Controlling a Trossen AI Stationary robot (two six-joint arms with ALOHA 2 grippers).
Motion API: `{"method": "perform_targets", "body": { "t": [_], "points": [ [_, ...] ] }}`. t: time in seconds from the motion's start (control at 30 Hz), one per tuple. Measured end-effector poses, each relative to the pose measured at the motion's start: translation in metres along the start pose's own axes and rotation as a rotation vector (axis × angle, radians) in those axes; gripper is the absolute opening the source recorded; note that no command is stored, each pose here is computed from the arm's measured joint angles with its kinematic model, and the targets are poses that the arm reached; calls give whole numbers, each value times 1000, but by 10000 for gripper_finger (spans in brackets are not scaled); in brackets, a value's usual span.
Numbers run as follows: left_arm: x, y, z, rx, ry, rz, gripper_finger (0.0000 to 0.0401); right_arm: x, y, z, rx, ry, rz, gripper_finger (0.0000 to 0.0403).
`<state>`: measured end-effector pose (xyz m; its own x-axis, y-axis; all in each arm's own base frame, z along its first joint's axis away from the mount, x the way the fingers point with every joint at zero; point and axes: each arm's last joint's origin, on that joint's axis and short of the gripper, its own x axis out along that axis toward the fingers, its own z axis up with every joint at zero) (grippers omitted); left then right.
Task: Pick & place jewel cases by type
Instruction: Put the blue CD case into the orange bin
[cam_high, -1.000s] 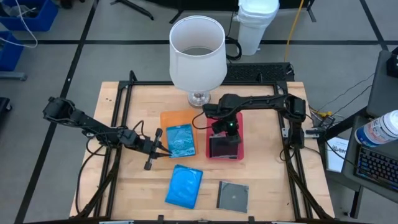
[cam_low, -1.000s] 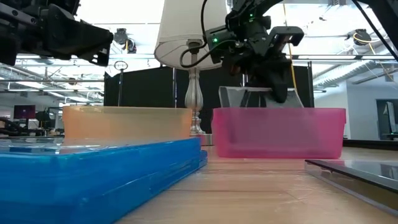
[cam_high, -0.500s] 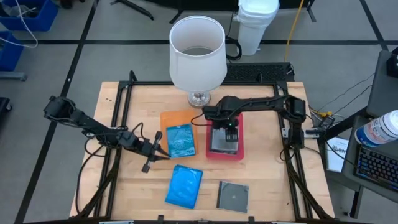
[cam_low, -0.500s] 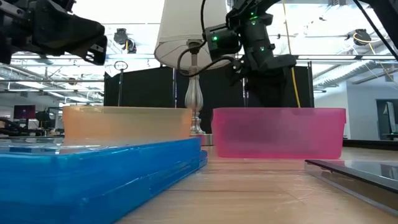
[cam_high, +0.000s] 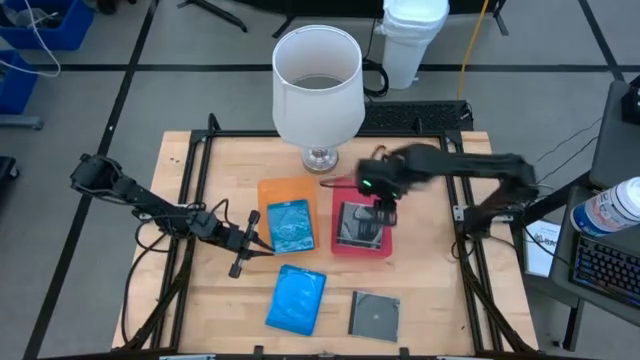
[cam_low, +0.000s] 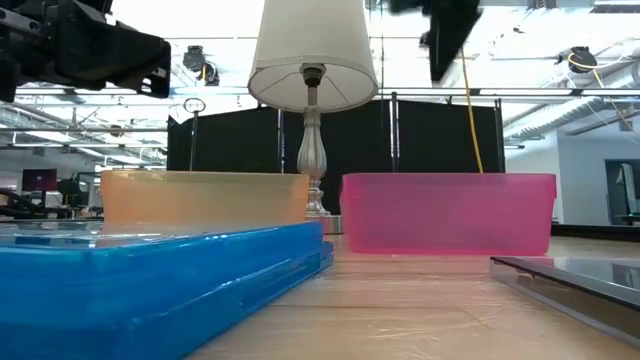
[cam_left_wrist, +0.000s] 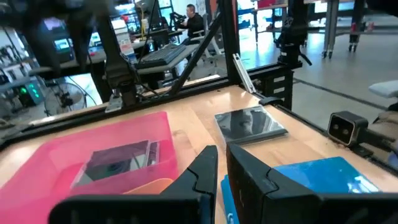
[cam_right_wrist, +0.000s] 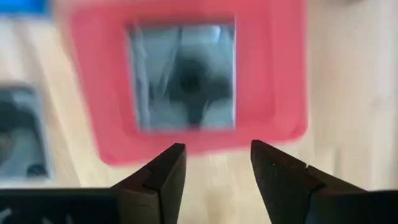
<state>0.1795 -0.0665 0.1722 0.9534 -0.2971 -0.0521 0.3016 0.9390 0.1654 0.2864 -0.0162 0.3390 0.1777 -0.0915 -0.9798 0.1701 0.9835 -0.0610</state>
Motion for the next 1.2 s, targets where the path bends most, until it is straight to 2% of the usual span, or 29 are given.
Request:
{"method": "perform_targets", "body": {
  "t": [0.1,0.23,0.3,0.37,0.43,0.5,0.63,0.77,0.93,1.03,1.1,1.2],
  "points": [
    [0,0,0,36,0,-1,42,-32,35,-17,-65,-248,-95,150],
    [0,0,0,96,0,0,42,-39,91,-31,-170,-623,-152,114],
    [0,0,0,101,0,0,42,-29,114,-35,-185,-803,-222,89],
    [0,0,0,101,0,6,42,-13,131,-35,-193,-939,-231,62],
    [0,1,1,98,-1,25,42,6,142,-38,-247,-1015,-188,35],
    [0,1,0,80,3,46,42,28,150,-40,-287,-1078,-98,11],
    [0,1,-1,43,21,48,42,68,152,-51,-237,-1161,-33,10],
    [0,1,-3,26,39,48,42,99,152,-57,-198,-1218,-18,7],
    [0,2,-5,19,64,54,42,133,153,-50,-224,-1146,-65,3],
    [0,1,-9,26,96,31,42,151,152,-45,-167,-1098,-48,3],
    [0,0,-10,41,113,22,42,158,152,-40,-142,-1103,46,1],
    [-1,0,-12,46,126,17,42,165,154,-36,-175,-1101,198,1]
  ]
}}
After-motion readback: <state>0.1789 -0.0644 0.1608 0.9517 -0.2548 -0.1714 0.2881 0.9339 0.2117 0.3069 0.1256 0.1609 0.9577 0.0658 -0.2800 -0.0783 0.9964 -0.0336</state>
